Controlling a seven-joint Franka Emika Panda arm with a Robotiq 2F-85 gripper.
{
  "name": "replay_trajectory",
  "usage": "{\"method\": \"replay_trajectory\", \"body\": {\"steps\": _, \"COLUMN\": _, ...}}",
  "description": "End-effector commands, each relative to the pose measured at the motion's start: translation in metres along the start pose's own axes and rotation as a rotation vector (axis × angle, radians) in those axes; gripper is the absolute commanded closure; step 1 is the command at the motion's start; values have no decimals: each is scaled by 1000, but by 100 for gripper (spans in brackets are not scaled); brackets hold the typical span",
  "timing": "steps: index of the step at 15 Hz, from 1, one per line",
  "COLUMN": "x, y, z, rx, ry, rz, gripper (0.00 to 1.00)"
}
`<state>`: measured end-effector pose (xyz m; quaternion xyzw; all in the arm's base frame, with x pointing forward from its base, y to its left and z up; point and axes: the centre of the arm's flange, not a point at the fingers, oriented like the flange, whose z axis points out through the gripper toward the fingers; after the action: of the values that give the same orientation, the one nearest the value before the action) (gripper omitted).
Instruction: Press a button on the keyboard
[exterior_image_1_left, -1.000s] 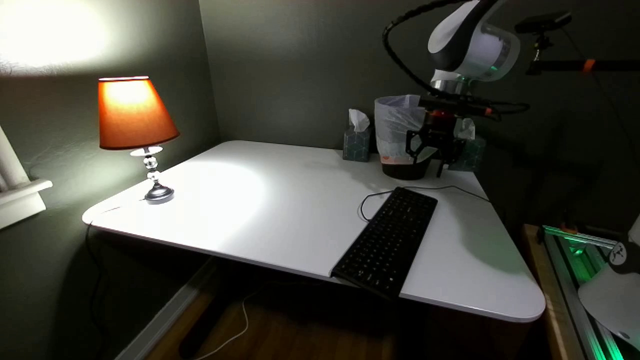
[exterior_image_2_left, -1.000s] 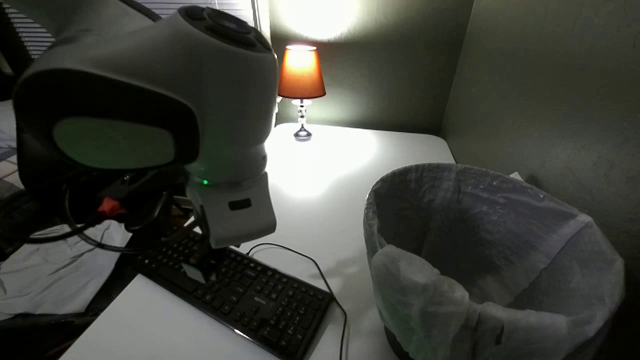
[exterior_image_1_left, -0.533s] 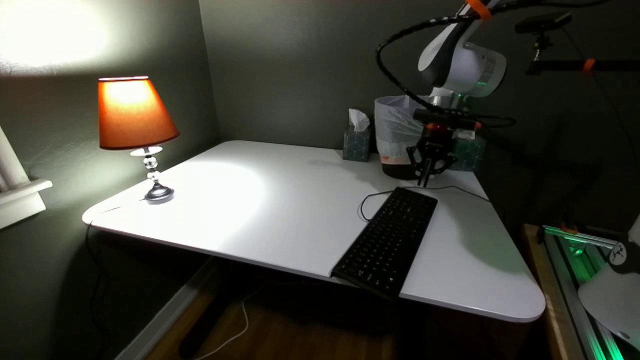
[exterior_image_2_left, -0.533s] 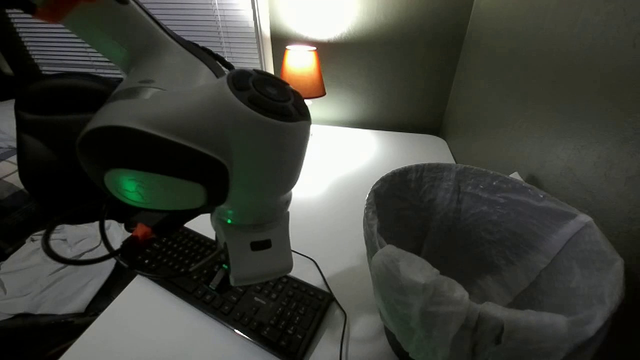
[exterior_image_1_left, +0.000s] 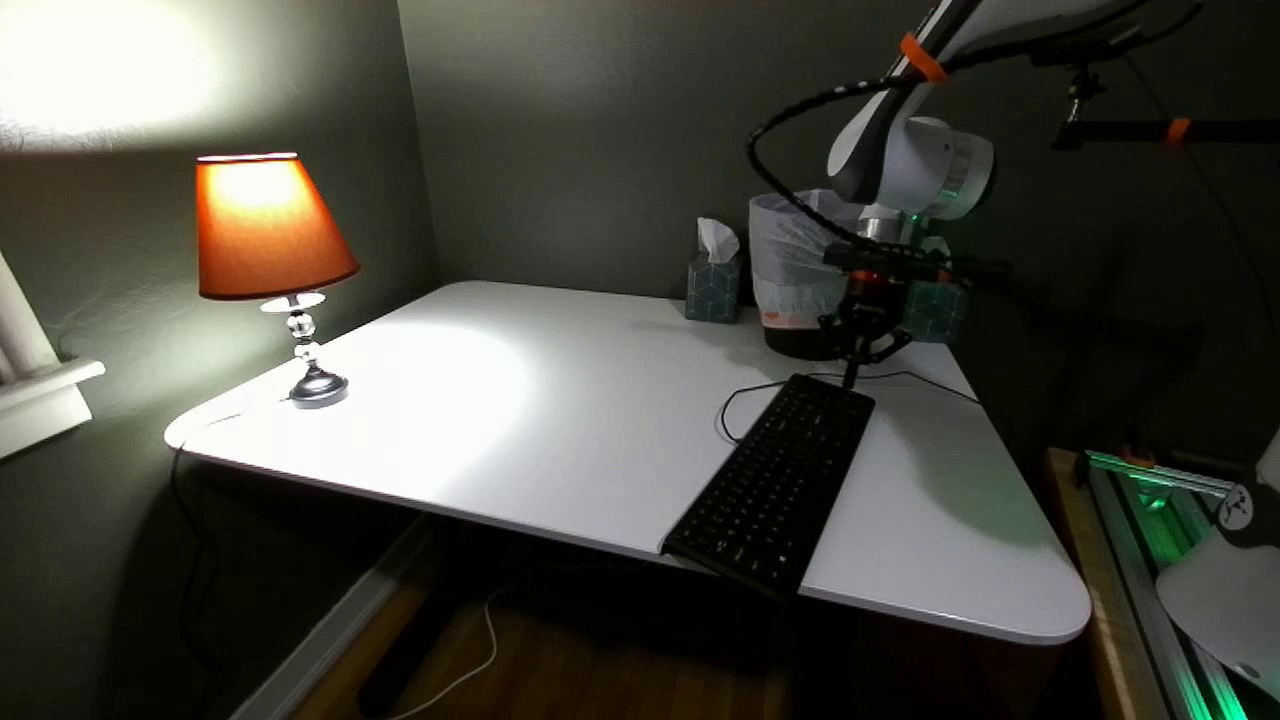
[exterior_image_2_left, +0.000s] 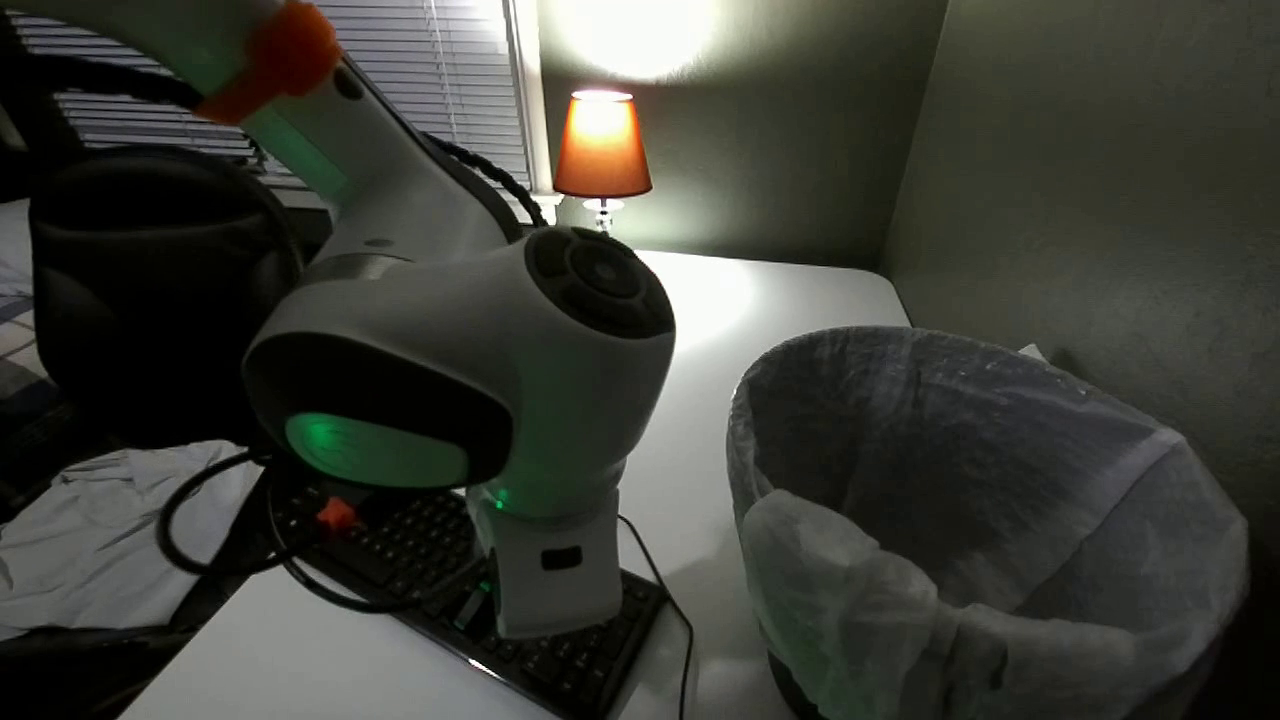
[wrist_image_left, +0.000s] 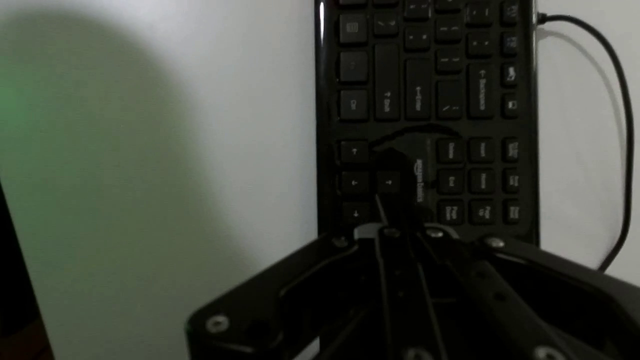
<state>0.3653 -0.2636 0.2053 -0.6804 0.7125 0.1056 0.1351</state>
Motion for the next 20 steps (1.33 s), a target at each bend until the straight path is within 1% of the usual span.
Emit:
{"method": "replay_trajectory", "body": {"steps": 1, "x": 23, "y": 3, "z": 12, "rx": -13, "ry": -11, "rz": 32, "gripper": 100}}
{"method": "replay_trajectory", "body": {"steps": 11, "x": 53, "y": 13, "z": 19, "rx": -29, "ry": -3, "rz": 59, "gripper": 100}}
{"method": "replay_trajectory", "body": {"steps": 20, "x": 60, "y": 9, "z": 30, "rx": -24, "ry": -24, "rz": -13, "gripper": 100}}
